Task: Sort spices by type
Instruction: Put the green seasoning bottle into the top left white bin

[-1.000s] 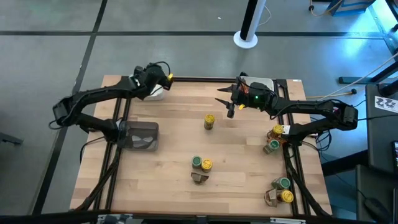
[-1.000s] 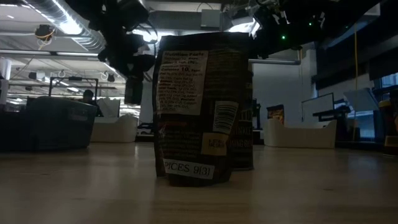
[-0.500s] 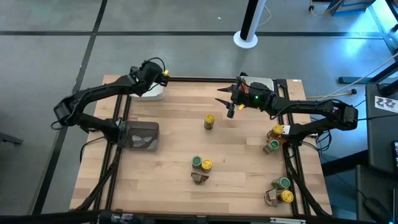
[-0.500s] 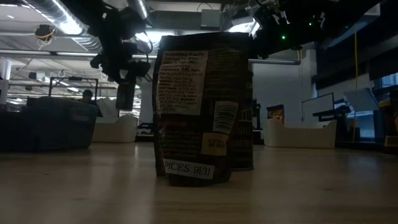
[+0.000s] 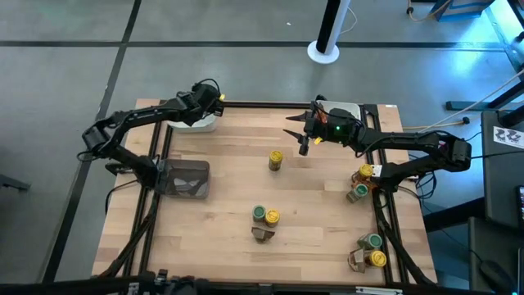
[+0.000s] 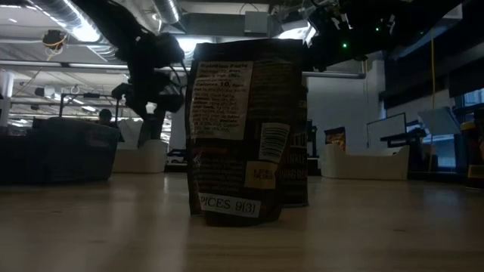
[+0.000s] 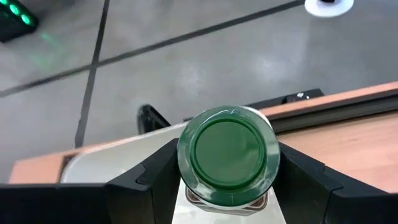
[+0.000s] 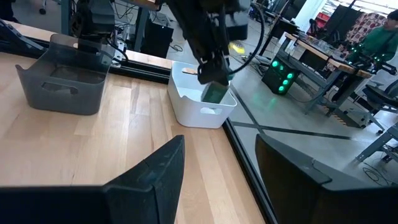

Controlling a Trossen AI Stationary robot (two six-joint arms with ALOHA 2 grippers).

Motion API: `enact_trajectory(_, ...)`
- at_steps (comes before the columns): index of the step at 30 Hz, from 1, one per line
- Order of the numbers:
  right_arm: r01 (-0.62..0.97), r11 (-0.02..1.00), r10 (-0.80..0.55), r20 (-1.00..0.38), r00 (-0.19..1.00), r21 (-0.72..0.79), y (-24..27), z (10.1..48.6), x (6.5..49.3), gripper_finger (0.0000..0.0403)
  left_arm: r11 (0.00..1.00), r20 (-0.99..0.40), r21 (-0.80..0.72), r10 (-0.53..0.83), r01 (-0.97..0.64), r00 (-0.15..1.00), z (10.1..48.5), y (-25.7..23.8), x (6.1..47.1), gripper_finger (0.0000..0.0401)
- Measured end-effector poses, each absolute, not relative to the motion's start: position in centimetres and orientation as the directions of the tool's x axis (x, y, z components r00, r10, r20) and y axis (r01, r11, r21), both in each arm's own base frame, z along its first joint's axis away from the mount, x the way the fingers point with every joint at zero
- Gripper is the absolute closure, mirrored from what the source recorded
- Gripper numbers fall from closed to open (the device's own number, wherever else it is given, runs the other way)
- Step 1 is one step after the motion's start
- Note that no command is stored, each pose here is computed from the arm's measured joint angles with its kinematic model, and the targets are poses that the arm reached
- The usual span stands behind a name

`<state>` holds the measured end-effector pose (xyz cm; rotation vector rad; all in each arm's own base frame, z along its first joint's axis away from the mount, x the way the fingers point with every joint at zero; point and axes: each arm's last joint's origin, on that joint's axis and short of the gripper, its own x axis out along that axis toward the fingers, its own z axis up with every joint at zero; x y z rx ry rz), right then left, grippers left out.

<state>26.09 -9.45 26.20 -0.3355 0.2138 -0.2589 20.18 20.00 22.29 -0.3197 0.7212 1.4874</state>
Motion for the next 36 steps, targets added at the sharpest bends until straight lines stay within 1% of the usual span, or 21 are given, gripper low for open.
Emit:
enact_trajectory(15,0.213,0.913,-0.284,-0.168,0.944,-0.349,-9.4,26.2,26.1,0.0205,0.073,-0.666,0.254,0.736,-0.964,-0.120,19.2,21.1,20.9,0.0198)
enact_trajectory(20,0.213,0.912,-0.284,-0.168,0.944,-0.350,-9.4,26.2,26.1,0.0205,0.054,-0.661,0.259,0.738,-0.964,-0.136,18.7,21.3,21.1,0.0198)
enact_trajectory(24,0.213,0.912,-0.284,-0.167,0.944,-0.350,-9.4,26.2,26.1,0.0205,0.062,-0.665,0.261,0.735,-0.963,-0.133,18.8,21.2,21.0,0.0198)
enact_trajectory(29,0.213,0.912,-0.284,-0.167,0.944,-0.350,-9.4,26.2,26.1,0.0205,0.094,-0.672,0.269,0.731,-0.958,-0.117,19.2,21.0,20.9,0.0196)
enact_trajectory(36,0.213,0.912,-0.284,-0.167,0.944,-0.350,-9.4,26.2,26.1,0.0205,0.123,-0.675,0.287,0.730,-0.950,-0.109,19.5,20.9,20.7,0.0170)
